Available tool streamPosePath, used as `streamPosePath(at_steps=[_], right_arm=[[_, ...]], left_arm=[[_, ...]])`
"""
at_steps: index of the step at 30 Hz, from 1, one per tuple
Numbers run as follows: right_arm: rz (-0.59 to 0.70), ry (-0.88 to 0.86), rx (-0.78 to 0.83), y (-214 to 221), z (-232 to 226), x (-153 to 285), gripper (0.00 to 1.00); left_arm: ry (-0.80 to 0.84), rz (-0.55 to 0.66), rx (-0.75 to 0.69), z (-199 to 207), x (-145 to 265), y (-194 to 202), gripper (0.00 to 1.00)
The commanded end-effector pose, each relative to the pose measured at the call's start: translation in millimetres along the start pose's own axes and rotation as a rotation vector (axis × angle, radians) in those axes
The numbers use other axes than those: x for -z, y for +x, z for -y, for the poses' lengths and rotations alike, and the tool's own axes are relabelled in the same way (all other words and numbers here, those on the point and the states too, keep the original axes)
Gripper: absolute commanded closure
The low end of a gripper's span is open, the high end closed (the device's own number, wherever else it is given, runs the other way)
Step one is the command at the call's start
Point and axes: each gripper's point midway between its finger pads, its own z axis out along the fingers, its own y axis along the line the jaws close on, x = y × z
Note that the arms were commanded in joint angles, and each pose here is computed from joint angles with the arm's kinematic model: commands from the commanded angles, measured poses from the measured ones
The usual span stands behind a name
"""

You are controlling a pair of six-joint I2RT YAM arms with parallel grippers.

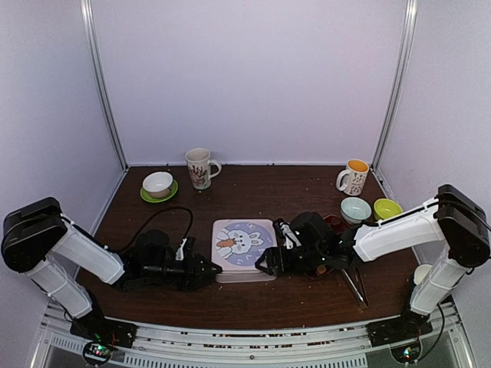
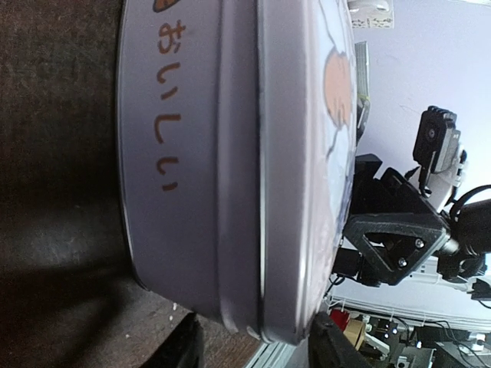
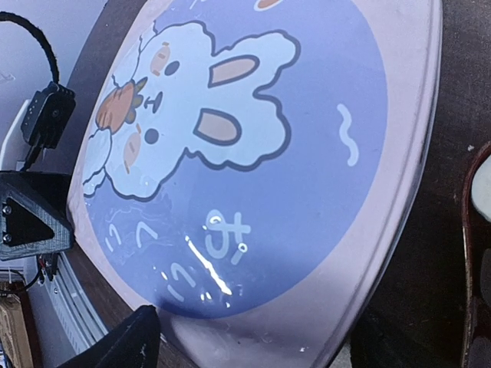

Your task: Pack the chocolate

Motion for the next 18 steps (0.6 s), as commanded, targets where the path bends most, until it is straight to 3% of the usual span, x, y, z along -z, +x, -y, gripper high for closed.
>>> streamPosePath(at_steps=[1,10,18], right_arm=[[-0.013,-0.055,0.059,-3,-25,-4,0.15],[-0.017,-0.068,0.087,-4,-35,-6,0.15],[0.045,0.007,0.085,-20,-28,9,0.08]], left_arm=[[-0.007,0.045,0.02,-9,-3,-6,0.56],[-0.088,0.034,0.052,-41,-2,2,0.69],[-0.052,0.061,0.005,-26,7,-1,0.45]])
